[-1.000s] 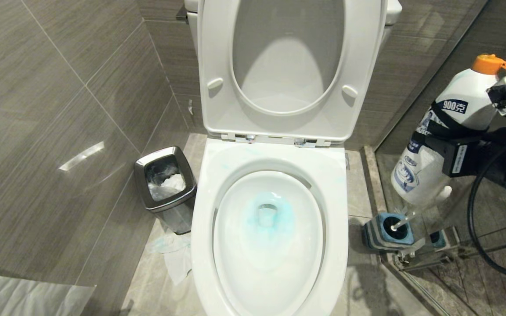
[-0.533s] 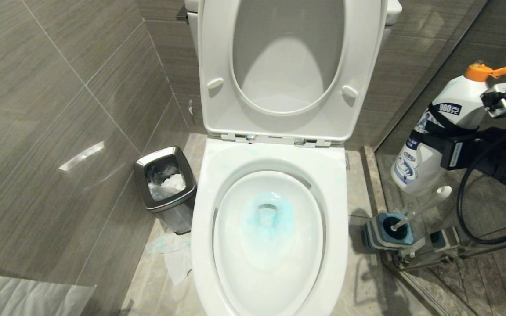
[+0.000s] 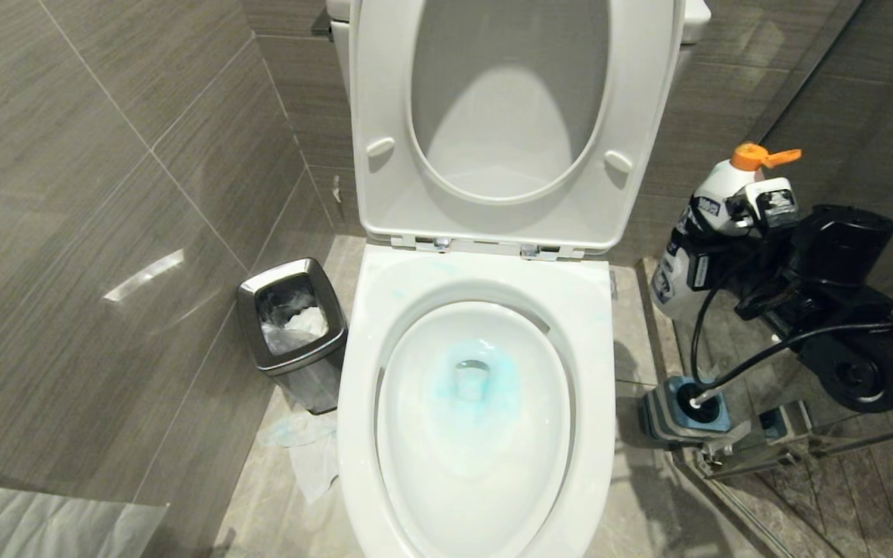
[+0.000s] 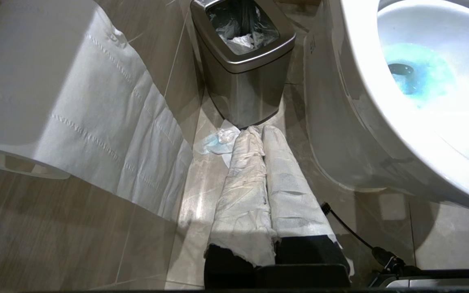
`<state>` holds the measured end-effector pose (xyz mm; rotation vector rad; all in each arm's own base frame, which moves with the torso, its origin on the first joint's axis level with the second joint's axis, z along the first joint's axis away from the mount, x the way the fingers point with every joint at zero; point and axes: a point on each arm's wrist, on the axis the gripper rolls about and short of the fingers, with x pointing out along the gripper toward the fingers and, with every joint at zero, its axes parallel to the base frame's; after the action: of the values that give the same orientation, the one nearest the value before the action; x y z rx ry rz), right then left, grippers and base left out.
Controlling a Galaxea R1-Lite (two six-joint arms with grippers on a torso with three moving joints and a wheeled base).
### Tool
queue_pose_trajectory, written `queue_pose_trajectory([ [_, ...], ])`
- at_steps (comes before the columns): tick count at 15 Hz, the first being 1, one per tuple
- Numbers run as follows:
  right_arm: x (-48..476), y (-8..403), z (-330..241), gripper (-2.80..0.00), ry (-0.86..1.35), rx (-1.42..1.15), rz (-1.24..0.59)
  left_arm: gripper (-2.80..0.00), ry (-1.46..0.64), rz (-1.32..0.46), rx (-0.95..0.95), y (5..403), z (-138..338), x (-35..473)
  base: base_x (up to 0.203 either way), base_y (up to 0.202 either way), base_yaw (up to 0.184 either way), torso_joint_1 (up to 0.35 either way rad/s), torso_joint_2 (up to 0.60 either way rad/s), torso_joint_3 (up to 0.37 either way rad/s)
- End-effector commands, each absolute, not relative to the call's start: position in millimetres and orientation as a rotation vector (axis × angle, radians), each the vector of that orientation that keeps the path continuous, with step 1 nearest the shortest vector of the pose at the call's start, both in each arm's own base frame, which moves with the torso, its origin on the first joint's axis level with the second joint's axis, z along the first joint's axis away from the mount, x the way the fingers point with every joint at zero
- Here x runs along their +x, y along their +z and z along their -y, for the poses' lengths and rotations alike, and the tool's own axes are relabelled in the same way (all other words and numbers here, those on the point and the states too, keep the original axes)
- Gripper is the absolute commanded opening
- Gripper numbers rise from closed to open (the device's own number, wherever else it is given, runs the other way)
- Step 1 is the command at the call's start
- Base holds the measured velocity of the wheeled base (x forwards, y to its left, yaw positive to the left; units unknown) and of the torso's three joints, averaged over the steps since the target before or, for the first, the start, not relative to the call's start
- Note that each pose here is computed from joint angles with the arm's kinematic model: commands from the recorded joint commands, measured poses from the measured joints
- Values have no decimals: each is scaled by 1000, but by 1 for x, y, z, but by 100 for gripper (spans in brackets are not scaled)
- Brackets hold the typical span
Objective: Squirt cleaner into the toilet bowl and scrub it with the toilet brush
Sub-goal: Place the cleaning agent on the floor
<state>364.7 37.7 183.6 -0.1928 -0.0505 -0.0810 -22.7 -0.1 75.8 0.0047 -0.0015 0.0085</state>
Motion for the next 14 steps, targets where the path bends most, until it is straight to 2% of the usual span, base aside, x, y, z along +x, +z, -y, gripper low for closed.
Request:
queue_pose_trajectory([
  [1, 374, 164, -54, -280, -68, -201, 7, -280, 9, 2, 5, 76, 0, -23, 0, 0, 0, 0, 0, 0],
  [8, 386, 156, -59, -280, -97, -202, 1, -280, 8, 5, 12, 76, 0, -23, 0, 0, 0, 0, 0, 0],
  [11, 402, 130, -64, -280, -122, -207, -26, -280, 9, 1, 11, 76, 0, -23, 0, 0, 0, 0, 0, 0],
  [14, 427, 97, -69, -280, -132, -194, 26, -280, 9, 0, 12, 76, 0, -23, 0, 0, 0, 2, 0, -131],
])
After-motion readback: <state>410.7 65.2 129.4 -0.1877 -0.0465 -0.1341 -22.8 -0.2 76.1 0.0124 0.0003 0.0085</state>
